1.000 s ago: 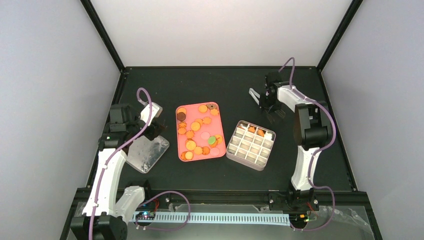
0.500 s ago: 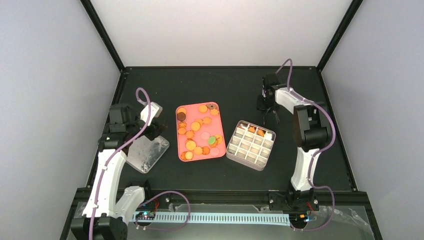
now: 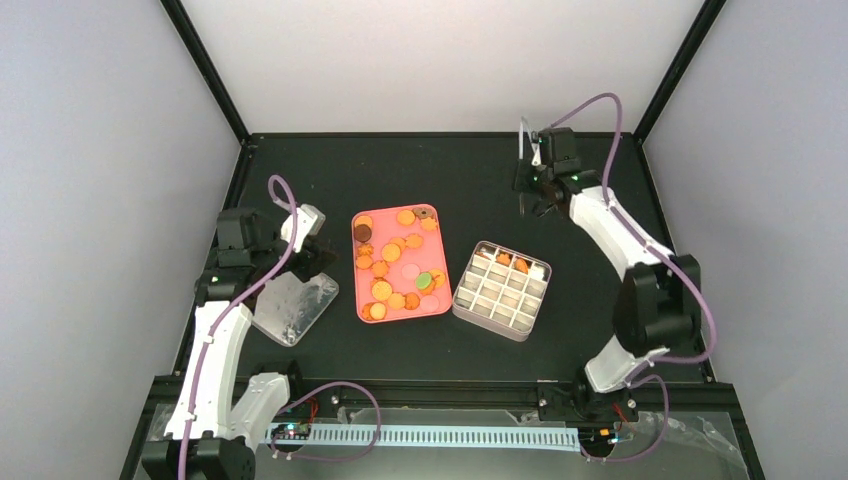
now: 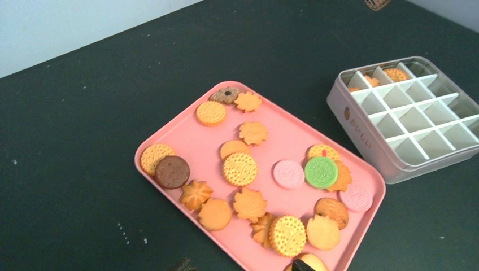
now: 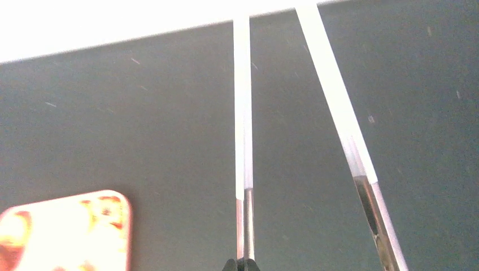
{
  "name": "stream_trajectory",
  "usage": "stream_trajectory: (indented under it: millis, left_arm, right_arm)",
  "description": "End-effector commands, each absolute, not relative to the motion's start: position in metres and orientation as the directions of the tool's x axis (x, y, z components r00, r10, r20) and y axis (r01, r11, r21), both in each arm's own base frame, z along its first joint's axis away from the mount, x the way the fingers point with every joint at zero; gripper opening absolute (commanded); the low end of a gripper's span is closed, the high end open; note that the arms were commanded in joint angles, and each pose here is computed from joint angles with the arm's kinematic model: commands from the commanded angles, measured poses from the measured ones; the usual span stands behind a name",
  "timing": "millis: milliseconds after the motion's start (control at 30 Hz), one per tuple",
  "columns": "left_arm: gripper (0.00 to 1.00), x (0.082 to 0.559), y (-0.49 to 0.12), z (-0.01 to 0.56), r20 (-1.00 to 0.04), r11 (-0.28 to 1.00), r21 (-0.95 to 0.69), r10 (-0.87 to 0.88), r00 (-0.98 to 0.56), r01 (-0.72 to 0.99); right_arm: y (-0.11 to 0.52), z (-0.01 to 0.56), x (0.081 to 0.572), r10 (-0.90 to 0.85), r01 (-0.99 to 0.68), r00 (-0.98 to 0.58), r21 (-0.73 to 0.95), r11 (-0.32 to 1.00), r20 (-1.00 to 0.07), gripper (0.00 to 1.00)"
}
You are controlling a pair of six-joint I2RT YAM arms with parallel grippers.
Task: Pack the cookies
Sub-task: Pick up the clamp from the center of the board, then pass from the right arm to the left
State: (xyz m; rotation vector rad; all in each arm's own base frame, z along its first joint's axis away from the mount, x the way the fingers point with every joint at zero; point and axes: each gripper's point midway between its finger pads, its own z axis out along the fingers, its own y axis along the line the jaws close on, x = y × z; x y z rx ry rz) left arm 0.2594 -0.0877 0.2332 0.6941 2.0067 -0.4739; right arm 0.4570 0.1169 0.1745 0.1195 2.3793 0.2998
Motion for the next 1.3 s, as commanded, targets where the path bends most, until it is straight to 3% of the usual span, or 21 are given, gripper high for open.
stream_trajectory:
  millis: [0,167,300,433,633,1033,1267]
  left_arm:
    - [0.46,0.256,-0.1,0.266,-0.91,0.719,-0.074,0.234,-0.341,0.691]
    - [0.48,0.244,-0.119,0.275,-0.918,0.635,-0.173,0.172,-0.356,0.753]
    - [0.5,0.233,-0.138,0.284,-0.922,0.544,-0.239,0.132,-0.364,0.804]
    - [0.52,0.219,-0.157,0.293,-0.923,0.445,-0.289,0.104,-0.37,0.848]
    - [0.52,0.196,-0.178,0.311,-0.926,0.316,-0.322,0.092,-0.366,0.893]
    - [0.5,0.175,-0.19,0.341,-0.901,0.177,-0.424,0.018,-0.433,0.888]
    - [0.42,0.168,-0.194,0.342,-0.884,0.142,-0.461,0.018,-0.468,0.876]
  right_arm:
    - [0.15,0.243,0.453,0.213,-0.137,-0.589,0.357,0.924,-0.779,0.01]
    - [0.209,0.306,0.397,0.302,-0.363,-0.455,0.484,0.796,-0.838,0.01]
    - [0.25,0.359,0.332,0.469,-0.554,-0.364,0.591,0.586,-0.805,0.01]
    - [0.284,0.381,0.279,0.582,-0.656,-0.379,0.653,0.379,-0.719,0.01]
    - [0.32,0.396,0.243,0.614,-0.717,-0.465,0.678,0.161,-0.638,0.01]
    - [0.372,0.413,0.205,0.56,-0.766,-0.543,0.642,-0.026,-0.626,0.01]
    - [0.384,0.417,0.195,0.531,-0.775,-0.562,0.628,-0.071,-0.634,0.01]
